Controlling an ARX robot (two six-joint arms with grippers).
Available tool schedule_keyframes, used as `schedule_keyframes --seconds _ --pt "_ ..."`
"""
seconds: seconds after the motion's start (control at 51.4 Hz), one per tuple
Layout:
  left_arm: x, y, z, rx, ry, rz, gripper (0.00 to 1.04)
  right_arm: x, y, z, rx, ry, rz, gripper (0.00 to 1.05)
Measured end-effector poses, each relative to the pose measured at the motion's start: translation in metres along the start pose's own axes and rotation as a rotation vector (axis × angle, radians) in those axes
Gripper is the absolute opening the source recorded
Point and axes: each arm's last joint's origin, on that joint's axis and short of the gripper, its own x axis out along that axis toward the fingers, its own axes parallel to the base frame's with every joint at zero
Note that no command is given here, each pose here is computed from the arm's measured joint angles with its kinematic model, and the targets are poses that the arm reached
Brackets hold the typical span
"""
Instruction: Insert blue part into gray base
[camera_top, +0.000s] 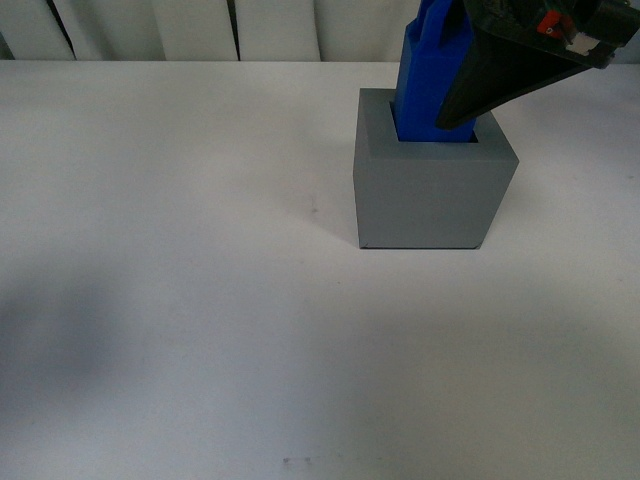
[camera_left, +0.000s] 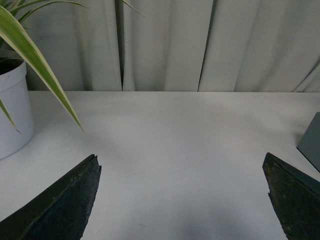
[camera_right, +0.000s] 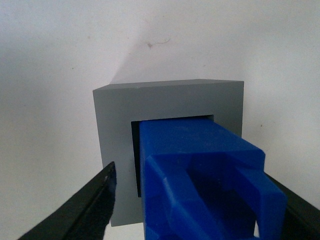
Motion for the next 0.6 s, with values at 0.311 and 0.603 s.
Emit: schedule_keyframes --seconds 0.311,0.603 --pt "0.0 0.0 0.0 0.0 0.0 0.0 0.99 -0.022 0.001 0.003 0.028 -0.101 -0.02 0.97" --pt "0.0 0.0 0.0 0.0 0.0 0.0 0.99 -0.093 0.024 -0.021 0.078 -0.33 -0.17 0.97"
